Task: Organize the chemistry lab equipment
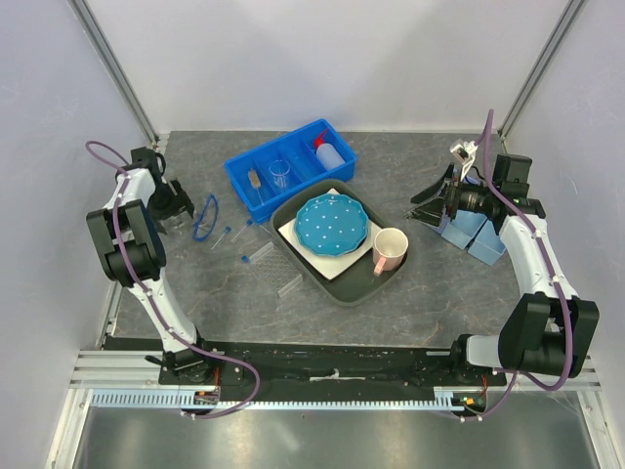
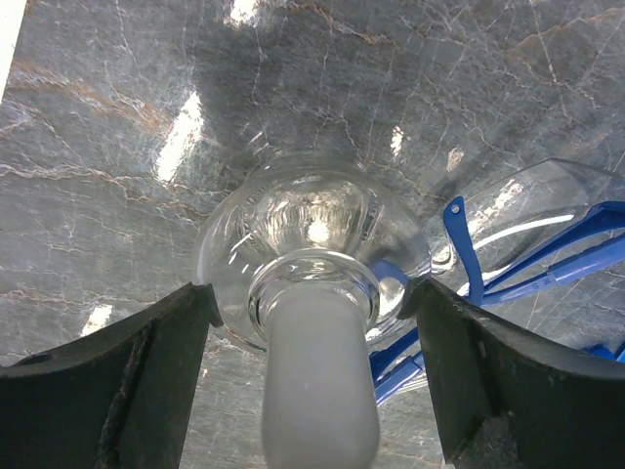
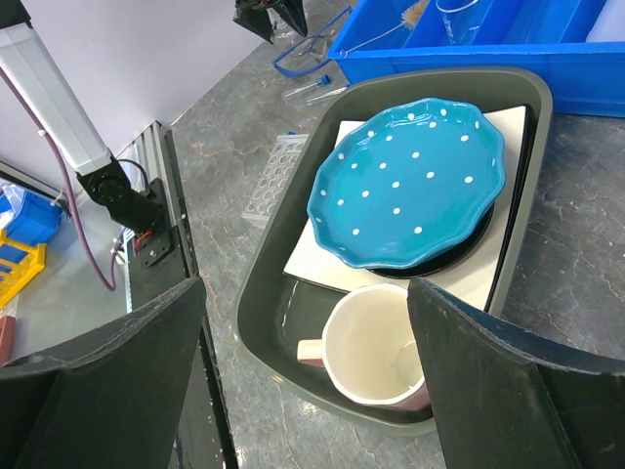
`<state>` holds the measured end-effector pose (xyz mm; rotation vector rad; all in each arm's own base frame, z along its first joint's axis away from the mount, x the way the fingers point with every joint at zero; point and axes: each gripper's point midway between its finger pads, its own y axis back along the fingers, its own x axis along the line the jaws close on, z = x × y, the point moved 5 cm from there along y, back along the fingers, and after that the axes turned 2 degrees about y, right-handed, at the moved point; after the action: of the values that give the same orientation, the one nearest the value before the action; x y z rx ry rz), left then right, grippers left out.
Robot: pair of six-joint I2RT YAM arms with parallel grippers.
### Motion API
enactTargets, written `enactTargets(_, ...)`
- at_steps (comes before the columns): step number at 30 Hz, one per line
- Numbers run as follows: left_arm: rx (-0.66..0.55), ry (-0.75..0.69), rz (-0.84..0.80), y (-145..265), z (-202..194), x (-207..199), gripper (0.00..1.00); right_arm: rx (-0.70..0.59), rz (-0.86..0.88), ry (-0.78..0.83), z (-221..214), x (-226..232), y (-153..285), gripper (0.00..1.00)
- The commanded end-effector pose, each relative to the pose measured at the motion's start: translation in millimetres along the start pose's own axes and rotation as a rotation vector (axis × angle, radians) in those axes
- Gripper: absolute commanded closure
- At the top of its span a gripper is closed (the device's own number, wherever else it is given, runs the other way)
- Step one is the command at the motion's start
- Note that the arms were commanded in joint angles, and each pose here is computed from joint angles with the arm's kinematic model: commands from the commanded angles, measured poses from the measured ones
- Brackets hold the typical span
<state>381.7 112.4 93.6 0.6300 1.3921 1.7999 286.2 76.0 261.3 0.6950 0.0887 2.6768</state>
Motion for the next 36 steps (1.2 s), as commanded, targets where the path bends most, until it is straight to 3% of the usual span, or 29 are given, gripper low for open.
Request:
enactTargets(1,-0.005,-0.032,0.008,-3.0,4.1,-1.1,0.18,-0.007,0.012,0.037,2.1,0.3,-1.7,0.09)
enactTargets(5,-0.015,-0.029,0.024,-1.6,5.0,0.9,0.21,-0.004,0.006,0.038,1.2,-0.6,-2.0,0.08)
enactTargets(16,-0.173,-0.063,-0.002,43.0,18.4,2.4,0.6,-0.004,0.002,0.035,0.4,-2.2,-1.9,0.08)
enactTargets(36,-0.245,-0.045,-0.17,84.6,-32.9,-2.7,0.72,0.004,0.007,0.04,-1.9,-1.8,-5.1,0.07)
